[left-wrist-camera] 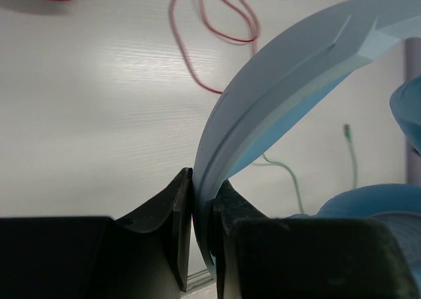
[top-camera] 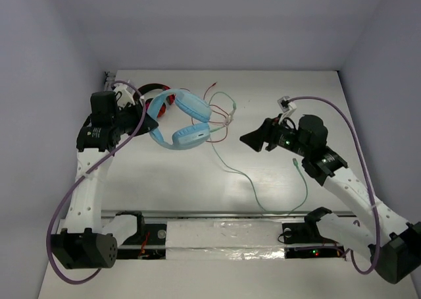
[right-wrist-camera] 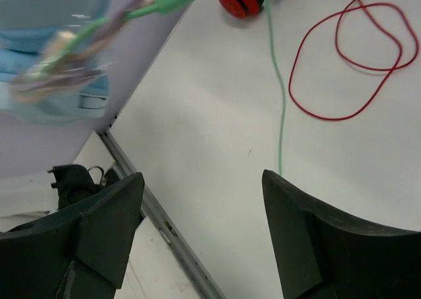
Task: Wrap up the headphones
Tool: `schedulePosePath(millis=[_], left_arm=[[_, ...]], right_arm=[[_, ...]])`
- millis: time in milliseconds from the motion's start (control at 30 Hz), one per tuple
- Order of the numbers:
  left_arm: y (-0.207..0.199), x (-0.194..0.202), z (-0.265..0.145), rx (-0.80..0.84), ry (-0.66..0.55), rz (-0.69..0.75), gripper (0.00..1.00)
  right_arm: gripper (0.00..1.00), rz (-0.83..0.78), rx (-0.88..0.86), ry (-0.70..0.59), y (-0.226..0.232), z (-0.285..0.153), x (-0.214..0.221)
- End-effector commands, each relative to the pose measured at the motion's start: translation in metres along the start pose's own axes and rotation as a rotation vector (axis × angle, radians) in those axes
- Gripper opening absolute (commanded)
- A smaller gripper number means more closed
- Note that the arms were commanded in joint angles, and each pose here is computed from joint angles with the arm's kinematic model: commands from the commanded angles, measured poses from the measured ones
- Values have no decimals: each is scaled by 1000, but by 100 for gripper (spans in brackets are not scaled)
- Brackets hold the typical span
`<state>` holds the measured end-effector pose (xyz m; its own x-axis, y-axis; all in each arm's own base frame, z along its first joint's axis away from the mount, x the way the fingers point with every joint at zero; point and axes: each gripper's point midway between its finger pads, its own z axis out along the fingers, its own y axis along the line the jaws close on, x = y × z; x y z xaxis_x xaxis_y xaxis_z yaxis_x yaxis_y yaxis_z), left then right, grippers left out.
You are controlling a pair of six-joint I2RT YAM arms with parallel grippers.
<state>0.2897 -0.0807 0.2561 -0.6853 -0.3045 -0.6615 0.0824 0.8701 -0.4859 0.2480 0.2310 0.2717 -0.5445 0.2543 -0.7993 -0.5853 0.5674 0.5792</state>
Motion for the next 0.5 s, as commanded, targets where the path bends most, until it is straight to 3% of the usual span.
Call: schedulePosePath(millis=[0, 100, 333, 467], left_arm=[[-66, -25, -17, 317, -64, -18, 0], [-81, -31, -21, 399, -79, -18, 0], [-114, -43, -41, 568, -137, -27, 0], [-126, -47, -49, 640, -154, -22, 0]], right_arm=[[79, -80, -106, -16, 25, 17, -10], [86, -110, -87, -13, 17, 34, -7], [85, -120, -96, -17, -1, 72, -4], [84, -112, -122, -120, -3, 85, -18]])
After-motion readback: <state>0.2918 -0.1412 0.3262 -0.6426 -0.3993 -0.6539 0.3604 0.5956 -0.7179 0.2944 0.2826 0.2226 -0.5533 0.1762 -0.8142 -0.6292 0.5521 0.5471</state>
